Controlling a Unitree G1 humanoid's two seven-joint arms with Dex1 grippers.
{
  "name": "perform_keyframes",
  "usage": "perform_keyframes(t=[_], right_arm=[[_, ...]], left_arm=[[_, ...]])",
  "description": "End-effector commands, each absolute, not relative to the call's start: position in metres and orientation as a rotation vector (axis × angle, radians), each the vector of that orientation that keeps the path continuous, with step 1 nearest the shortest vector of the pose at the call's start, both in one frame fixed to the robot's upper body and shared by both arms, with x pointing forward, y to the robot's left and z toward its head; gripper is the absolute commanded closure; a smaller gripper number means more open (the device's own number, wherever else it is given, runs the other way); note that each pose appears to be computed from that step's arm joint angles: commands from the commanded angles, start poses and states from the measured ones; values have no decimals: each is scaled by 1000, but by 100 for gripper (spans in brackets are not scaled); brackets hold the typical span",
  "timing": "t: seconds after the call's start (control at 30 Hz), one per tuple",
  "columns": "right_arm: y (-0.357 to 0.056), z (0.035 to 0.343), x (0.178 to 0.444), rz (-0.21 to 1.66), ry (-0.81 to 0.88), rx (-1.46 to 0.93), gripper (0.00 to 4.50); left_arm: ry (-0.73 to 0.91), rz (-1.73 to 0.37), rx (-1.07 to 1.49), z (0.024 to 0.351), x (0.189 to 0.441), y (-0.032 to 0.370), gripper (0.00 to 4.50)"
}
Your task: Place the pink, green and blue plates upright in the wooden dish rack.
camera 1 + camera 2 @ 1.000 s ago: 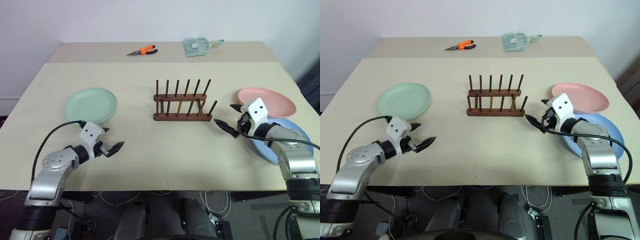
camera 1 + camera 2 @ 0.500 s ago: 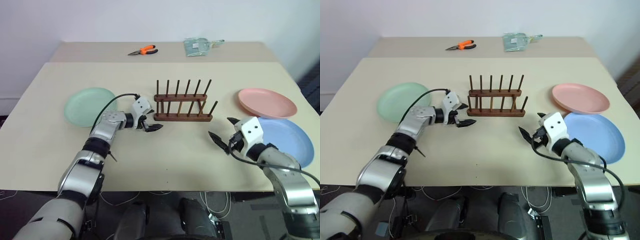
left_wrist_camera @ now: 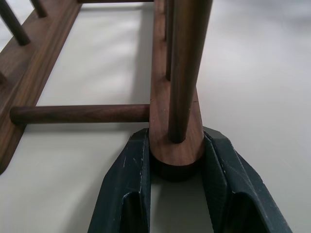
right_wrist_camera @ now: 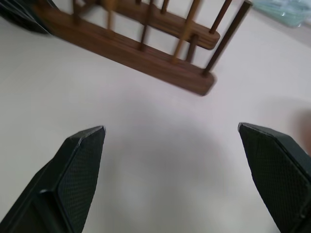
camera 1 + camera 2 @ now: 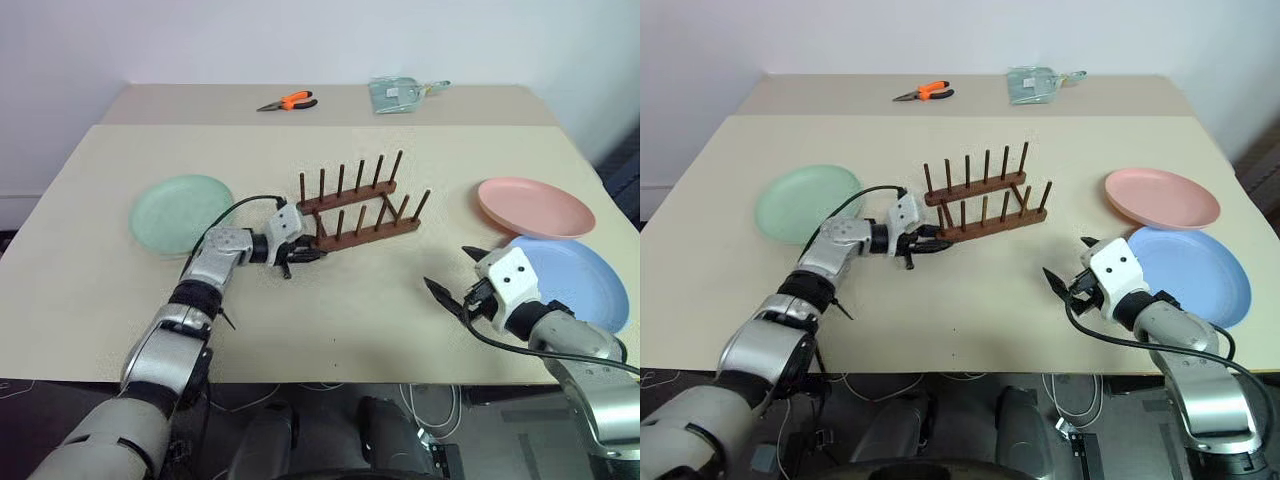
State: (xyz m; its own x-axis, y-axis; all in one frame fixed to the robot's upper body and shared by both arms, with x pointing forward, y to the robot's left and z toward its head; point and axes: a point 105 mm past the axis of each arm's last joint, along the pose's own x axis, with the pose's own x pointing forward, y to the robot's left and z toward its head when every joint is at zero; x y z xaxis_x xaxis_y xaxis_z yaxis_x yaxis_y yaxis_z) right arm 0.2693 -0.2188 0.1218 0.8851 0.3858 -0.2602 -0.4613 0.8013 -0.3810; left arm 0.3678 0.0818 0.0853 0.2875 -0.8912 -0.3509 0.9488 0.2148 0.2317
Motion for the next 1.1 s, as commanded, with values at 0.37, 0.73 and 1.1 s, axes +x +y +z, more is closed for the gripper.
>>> perform_keyframes(t=[0.37, 0.73, 1.1], right_arm=[[-233, 116, 255, 523, 240, -481, 0], [-182, 101, 254, 694, 248, -422, 450], [-175, 81, 308, 502, 255, -481, 450]], left_arm=[[249, -1312, 504, 80, 336, 109, 127], [394, -1283, 344, 81, 271, 133, 364], [280, -954, 370, 65, 324, 101, 407]])
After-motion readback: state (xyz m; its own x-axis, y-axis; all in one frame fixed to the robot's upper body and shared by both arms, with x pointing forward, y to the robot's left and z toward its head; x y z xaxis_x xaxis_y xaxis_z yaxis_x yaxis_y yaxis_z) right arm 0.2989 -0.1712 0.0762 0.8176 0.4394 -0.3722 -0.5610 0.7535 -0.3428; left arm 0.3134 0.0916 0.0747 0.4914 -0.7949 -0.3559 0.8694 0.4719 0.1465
